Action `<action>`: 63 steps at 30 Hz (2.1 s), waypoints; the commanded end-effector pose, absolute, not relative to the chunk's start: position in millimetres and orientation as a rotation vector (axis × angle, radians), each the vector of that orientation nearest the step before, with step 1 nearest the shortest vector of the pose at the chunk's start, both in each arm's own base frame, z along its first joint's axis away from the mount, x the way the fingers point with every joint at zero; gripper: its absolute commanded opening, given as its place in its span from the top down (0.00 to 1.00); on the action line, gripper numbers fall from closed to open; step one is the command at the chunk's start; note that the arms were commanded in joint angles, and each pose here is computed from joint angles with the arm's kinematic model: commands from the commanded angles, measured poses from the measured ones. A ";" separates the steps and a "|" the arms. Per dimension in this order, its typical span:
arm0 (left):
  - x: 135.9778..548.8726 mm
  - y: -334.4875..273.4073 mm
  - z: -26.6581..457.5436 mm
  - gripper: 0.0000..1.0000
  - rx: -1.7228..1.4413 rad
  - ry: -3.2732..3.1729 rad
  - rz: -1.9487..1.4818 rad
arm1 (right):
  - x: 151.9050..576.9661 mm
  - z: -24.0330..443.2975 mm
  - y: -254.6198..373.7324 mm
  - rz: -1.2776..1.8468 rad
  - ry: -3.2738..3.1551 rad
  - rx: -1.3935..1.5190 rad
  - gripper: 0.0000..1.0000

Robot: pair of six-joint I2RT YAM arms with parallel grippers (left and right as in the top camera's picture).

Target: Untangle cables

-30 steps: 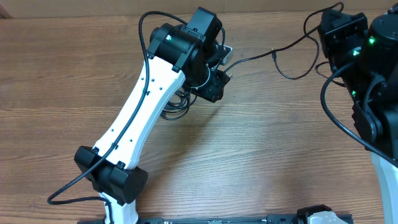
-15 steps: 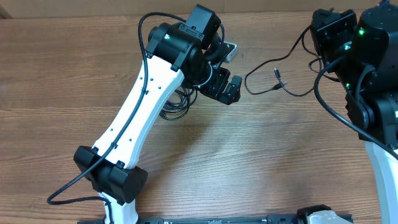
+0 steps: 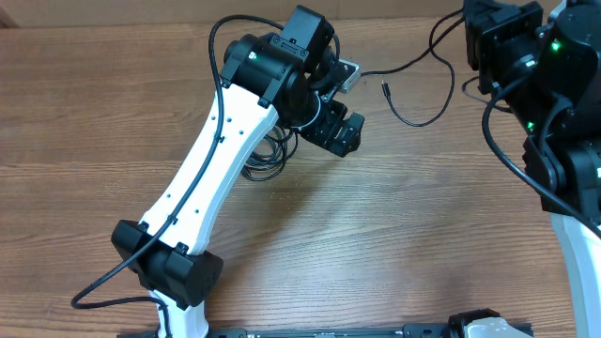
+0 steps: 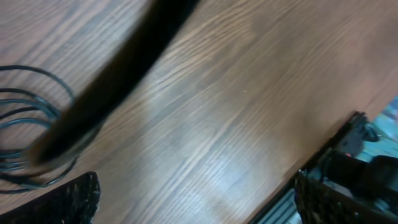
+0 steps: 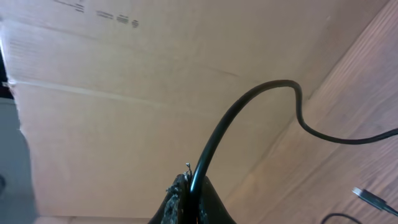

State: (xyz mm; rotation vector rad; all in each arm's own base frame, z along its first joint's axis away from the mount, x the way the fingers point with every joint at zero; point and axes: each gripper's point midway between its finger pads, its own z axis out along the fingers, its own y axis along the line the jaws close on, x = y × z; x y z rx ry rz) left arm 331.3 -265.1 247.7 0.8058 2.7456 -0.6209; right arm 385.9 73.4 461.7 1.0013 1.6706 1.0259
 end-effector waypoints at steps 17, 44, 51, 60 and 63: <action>379.6 -259.9 257.4 0.02 0.796 2.562 -0.424 | 383.7 487.0 86.6 1.202 1.611 0.982 0.96; 387.0 -263.6 261.0 0.65 0.811 2.517 -0.437 | 390.1 499.2 61.6 1.231 1.503 1.053 0.96; 386.2 -266.7 262.3 0.71 0.817 2.510 -0.462 | 389.8 499.2 62.8 1.237 1.508 1.048 0.96; 398.0 -262.6 265.5 0.53 0.790 2.479 -0.410 | 388.6 499.3 67.7 1.259 1.526 1.032 0.96; 401.2 -261.2 266.3 0.46 0.782 2.473 -0.410 | 388.6 499.5 67.5 1.259 1.525 1.032 0.96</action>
